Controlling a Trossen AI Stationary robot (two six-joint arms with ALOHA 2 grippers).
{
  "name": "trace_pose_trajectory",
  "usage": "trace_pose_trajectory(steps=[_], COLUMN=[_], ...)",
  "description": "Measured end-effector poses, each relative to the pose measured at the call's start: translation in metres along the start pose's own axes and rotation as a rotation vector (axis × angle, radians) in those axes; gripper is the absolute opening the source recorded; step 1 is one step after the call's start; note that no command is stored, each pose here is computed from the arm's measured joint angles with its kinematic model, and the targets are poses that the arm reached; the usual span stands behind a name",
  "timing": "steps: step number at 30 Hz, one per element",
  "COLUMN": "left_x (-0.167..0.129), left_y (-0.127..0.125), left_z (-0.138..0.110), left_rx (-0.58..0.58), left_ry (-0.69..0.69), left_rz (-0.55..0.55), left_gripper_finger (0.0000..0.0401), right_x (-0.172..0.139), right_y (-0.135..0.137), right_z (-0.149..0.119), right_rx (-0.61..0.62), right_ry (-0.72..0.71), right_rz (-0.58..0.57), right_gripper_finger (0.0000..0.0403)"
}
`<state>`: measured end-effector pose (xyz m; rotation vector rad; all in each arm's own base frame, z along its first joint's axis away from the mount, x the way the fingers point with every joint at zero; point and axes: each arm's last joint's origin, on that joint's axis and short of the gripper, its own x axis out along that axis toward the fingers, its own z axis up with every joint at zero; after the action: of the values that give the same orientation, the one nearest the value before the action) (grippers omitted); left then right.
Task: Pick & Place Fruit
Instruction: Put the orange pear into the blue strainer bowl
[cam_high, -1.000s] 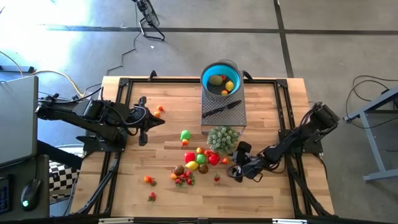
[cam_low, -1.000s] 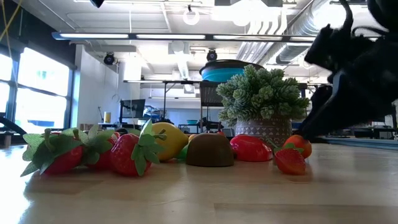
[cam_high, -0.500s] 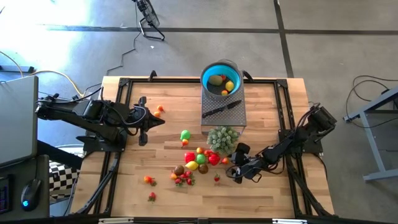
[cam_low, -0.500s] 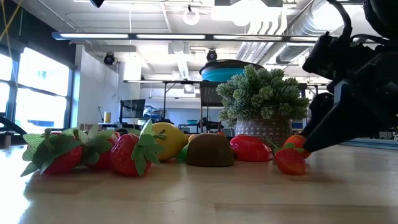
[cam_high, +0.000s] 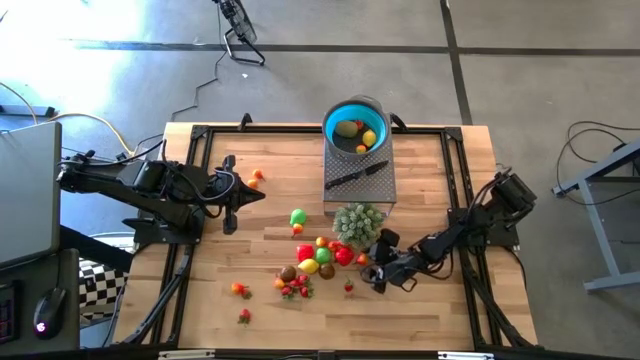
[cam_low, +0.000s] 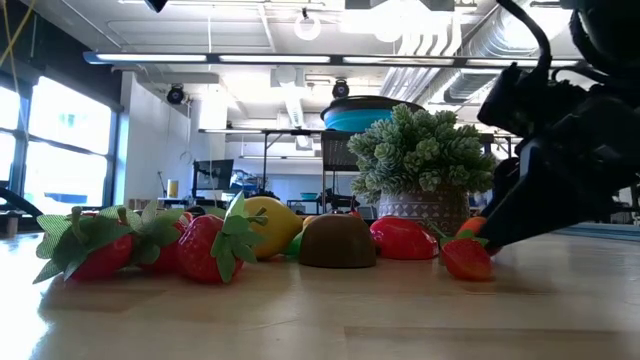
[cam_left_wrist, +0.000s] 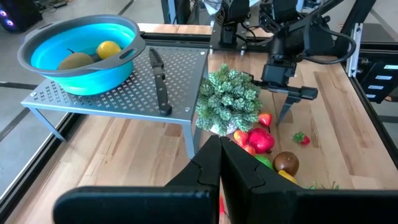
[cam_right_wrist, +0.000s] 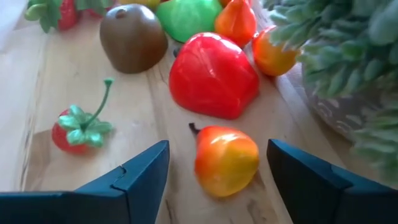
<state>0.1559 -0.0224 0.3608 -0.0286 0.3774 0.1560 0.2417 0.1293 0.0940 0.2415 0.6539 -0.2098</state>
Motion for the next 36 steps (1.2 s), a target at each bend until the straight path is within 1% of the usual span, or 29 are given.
trace_pose_trajectory(steps=[8,14,19,27,30,36], left_x=[0.0000,0.0000,0.0000,0.0000,0.0000,0.0000], left_y=[0.0000,0.0000,0.0000,0.0000,0.0000,0.0000], left_z=[0.0000,0.0000,0.0000,0.0000,0.0000,0.0000], left_rx=[0.000,0.000,0.000,0.000,0.000,0.000], left_ry=[0.000,0.000,0.000,0.000,0.000,0.000], left_rz=[0.000,0.000,0.000,0.000,0.000,0.000], left_gripper_finger=[0.0000,0.0000,0.0000,0.0000,0.0000,0.0000], right_x=[0.0005,0.0005,0.0003,0.0000,0.0000,-0.0009], right_y=[-0.0010,-0.0011,-0.0007,0.0012,0.0026,0.0077], right_z=[0.0001,0.0000,-0.0003,-0.0008,-0.0001,0.0040], right_rx=[0.007,0.009,0.045,0.063,0.070,0.100], right_ry=[0.005,0.006,0.011,0.034,0.040,0.026], right_rz=[-0.003,-0.003,0.004,0.043,0.070,0.149], right_gripper_finger=[0.0234,0.0203,0.0177,0.0137,0.0130,0.0134])
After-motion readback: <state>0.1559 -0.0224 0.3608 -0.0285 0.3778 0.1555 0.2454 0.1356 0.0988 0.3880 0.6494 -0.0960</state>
